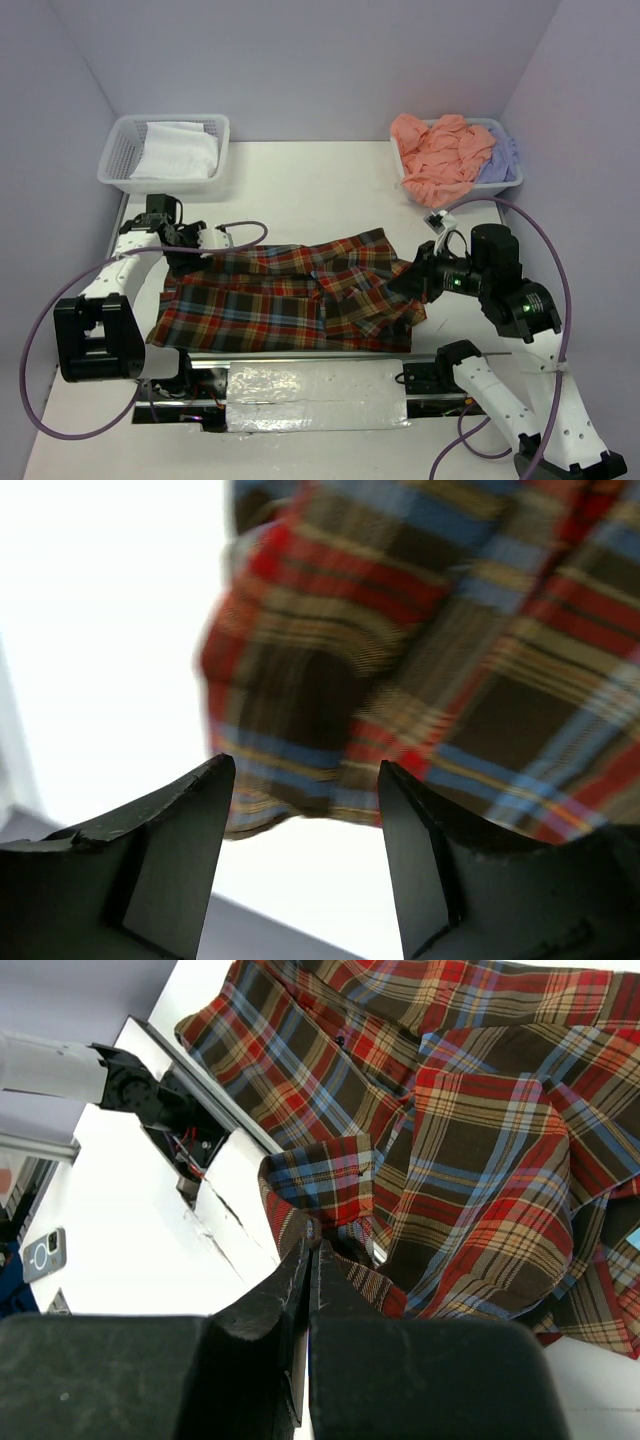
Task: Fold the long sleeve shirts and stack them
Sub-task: Fold the shirt
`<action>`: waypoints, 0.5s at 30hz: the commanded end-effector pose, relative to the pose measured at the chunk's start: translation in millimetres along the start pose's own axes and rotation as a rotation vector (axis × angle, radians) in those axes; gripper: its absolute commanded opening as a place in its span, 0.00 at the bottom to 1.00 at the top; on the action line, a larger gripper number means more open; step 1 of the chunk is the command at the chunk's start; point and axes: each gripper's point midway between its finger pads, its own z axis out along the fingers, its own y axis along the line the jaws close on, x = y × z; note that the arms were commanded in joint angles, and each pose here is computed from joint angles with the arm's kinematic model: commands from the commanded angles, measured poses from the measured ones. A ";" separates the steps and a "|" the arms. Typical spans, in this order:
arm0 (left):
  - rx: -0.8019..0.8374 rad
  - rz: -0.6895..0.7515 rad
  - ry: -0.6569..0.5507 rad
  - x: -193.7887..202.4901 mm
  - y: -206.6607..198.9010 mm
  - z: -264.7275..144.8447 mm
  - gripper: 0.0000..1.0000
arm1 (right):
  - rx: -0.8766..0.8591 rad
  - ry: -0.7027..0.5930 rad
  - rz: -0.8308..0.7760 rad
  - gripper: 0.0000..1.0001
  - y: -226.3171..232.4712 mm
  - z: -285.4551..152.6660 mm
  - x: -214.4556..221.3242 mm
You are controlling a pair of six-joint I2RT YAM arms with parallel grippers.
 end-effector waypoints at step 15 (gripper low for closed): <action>0.133 0.020 0.112 28.2 -11.6 22.2 0.34 | 0.033 -0.040 0.002 0.00 -6.6 4.5 -16.5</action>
